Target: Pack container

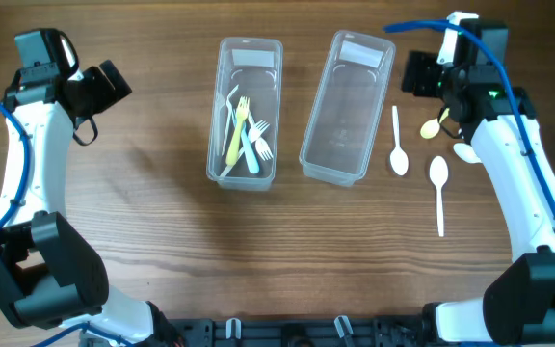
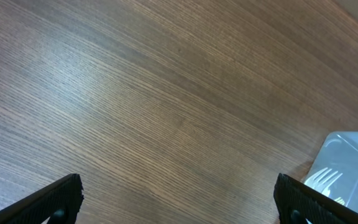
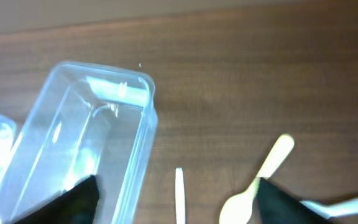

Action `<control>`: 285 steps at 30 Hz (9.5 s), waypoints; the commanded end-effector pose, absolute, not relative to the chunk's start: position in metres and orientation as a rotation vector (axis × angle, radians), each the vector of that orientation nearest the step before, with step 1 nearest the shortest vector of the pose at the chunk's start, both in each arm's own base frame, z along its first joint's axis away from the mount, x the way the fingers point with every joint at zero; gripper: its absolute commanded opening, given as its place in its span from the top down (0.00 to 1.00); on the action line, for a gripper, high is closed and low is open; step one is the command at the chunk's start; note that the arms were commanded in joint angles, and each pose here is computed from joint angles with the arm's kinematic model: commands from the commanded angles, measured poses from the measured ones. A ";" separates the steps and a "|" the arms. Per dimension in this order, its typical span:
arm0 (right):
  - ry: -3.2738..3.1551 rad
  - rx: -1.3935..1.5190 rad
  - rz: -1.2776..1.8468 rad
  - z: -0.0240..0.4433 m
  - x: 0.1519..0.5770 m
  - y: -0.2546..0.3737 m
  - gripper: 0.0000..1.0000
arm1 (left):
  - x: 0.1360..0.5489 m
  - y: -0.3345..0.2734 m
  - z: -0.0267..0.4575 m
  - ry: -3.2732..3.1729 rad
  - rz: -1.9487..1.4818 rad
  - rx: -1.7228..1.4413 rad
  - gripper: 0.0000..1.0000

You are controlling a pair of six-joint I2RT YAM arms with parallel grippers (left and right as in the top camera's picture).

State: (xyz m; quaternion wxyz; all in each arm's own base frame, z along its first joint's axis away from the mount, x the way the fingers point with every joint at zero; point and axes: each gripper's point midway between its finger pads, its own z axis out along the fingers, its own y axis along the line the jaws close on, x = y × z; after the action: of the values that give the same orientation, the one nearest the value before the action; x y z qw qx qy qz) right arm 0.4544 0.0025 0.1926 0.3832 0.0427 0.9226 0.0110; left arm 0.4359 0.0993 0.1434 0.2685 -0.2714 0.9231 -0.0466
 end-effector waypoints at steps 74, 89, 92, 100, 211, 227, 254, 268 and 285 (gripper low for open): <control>2.756 0.218 0.135 0.063 0.429 -0.005 0.96 | 0.435 0.102 0.152 2.464 -0.124 -0.743 0.00; 2.516 -0.086 0.514 0.135 0.440 0.143 0.88 | 0.435 0.102 0.152 2.464 -0.124 -0.743 0.00; 2.489 -0.077 0.472 0.136 0.449 0.139 0.33 | 0.435 0.102 0.152 2.464 -0.124 -0.743 0.00; 2.431 0.578 -0.044 0.169 0.425 -0.052 0.23 | 0.435 0.102 0.152 2.464 -0.124 -0.743 0.00; 3.055 0.141 -0.094 -0.014 0.286 -0.049 0.96 | 0.435 0.102 0.152 2.464 -0.123 -0.744 0.00; 2.395 -0.034 0.457 0.189 0.467 0.109 0.96 | 0.435 0.102 0.152 2.464 -0.124 -0.743 0.00; 2.212 1.086 -0.210 0.157 0.440 -0.168 0.33 | 0.435 0.102 0.152 2.464 -0.124 -0.743 0.00; 1.959 1.957 -0.093 0.021 0.420 -0.172 0.35 | 0.435 0.102 0.152 2.464 -0.123 -0.744 0.00; 2.099 1.954 -0.100 -0.016 0.407 -0.181 0.74 | 0.435 0.102 0.152 2.464 -0.124 -0.743 0.00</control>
State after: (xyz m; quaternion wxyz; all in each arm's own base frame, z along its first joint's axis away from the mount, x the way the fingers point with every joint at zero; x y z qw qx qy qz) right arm 0.4097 -0.1876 0.0026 0.1605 0.6741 0.7197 -0.0426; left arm 0.4358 0.0993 0.1433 0.2682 -0.2714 0.9232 -0.0466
